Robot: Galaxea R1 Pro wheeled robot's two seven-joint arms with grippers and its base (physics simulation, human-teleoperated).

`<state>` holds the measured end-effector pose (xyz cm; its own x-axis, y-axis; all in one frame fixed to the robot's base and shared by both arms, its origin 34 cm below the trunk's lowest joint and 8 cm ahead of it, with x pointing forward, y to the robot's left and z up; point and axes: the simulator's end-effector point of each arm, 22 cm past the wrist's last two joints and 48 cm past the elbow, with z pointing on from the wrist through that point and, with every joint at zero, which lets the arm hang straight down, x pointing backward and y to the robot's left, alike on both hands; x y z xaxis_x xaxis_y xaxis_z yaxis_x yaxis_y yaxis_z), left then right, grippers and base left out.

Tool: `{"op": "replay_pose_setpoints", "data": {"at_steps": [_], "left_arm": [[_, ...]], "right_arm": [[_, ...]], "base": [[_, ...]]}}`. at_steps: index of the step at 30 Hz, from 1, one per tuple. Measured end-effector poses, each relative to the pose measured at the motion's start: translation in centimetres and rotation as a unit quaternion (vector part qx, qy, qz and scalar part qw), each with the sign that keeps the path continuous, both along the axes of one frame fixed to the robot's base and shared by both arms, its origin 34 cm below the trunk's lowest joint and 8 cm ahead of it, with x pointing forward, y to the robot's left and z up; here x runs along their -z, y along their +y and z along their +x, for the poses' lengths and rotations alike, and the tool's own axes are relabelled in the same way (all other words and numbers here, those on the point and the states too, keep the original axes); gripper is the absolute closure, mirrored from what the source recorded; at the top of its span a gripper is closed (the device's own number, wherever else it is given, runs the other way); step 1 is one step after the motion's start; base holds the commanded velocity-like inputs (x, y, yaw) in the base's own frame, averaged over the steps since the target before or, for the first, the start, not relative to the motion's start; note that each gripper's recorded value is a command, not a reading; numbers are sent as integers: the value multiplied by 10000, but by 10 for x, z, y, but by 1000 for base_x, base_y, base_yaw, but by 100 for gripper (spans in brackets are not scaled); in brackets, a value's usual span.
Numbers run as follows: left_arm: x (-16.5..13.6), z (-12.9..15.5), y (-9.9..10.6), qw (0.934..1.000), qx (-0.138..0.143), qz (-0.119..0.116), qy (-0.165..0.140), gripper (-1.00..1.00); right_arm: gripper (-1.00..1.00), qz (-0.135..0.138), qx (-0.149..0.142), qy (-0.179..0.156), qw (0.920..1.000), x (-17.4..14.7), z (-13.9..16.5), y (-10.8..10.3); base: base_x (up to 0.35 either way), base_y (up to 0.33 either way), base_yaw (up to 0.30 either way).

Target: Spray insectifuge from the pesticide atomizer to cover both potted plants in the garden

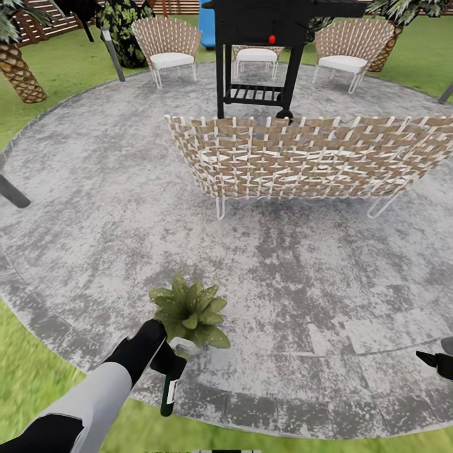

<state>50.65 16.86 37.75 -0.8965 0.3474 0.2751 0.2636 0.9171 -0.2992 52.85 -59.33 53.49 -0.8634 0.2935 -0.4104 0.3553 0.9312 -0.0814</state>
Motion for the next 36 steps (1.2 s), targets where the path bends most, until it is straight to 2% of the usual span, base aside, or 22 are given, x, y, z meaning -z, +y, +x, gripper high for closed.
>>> {"op": "replay_pose_setpoints", "data": {"at_steps": [7, 12, 20, 36], "left_arm": [[1, -1, 2, 10000, -81, -8, 14, 100], [1, 1, 2, 9996, -272, -51, 27, 100], [1, -1, 1, 9996, -284, -60, 43, 100], [1, 0, 2, 9994, -342, -66, 45, 100]], "right_arm": [[-100, 1, 0, 12, 10000, 1, -1, 0], [-100, 1, -5, 17, 10000, 1, 0, 0], [-100, 0, -7, 18, 10000, 1, 0, 0], [-100, 0, -6, 17, 10000, 1, 0, 0]], "base": [[156, -131, 202], [159, -146, 24], [7, -7, 25], [0, -1, 224]]}}
